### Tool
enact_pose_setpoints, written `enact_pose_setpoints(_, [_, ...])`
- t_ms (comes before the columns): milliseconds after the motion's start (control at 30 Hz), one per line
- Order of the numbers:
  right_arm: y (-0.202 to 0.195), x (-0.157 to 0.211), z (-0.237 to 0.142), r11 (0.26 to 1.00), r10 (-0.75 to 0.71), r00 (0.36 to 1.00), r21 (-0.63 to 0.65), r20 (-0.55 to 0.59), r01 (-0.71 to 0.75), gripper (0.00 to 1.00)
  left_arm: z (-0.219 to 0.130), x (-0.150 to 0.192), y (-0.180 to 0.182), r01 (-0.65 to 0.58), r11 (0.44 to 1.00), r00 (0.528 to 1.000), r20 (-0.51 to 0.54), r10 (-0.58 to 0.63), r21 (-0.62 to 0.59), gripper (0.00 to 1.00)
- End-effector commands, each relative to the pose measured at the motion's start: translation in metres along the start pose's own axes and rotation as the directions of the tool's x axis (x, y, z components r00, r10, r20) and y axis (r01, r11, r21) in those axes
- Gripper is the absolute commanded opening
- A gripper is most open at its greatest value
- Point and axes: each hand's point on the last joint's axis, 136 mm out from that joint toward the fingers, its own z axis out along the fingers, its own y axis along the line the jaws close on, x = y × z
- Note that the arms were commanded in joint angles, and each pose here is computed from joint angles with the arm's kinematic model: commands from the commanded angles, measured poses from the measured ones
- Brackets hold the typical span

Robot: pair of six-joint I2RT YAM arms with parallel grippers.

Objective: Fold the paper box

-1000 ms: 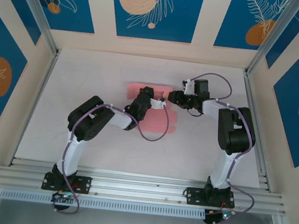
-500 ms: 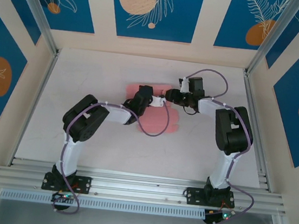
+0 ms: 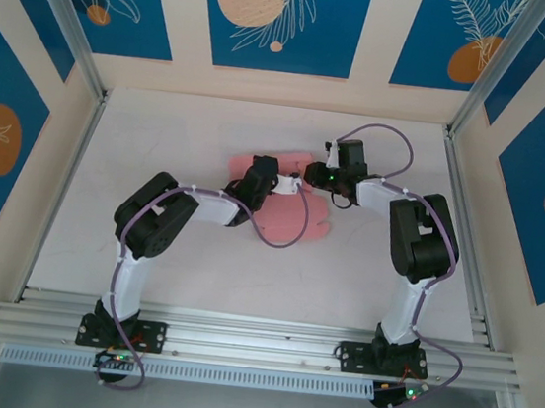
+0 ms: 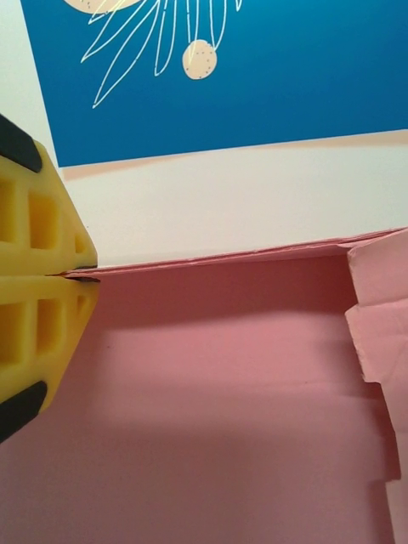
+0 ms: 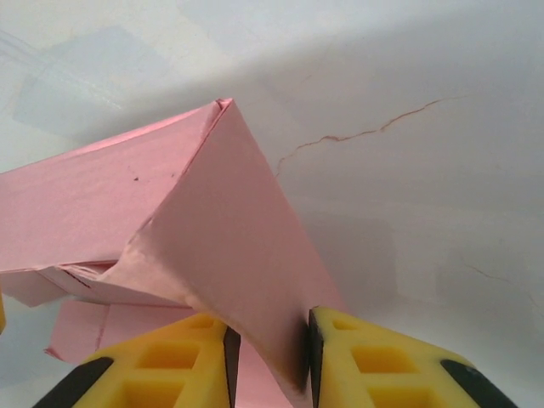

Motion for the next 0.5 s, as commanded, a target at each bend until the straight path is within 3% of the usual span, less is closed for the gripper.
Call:
enact_pose_setpoints(0, [-0.01,-0.002,0.011,0.999,0.009,1.0,0.049,-0.006,-0.009,0.31,-0.008,-0.034,-0.026,-0.005,0.991,0.989,0.15,-0.014,0.132,0.0])
enact_pose_setpoints(233, [-0.003,-0.012,0.016,1.0,0.002,1.0,0.028,0.002,-0.002,0.42,-0.006,-0.037,-0.022,0.009,0.989,0.986,0.164,-0.034,0.15,0.0])
enact_pose_setpoints(467, [-0.011,-0.013,0.018,0.996,0.026,1.0,0.081,0.008,-0.026,0.33,-0.005,-0.033,-0.025,0.017,0.989,0.988,0.147,-0.039,0.15,0.0])
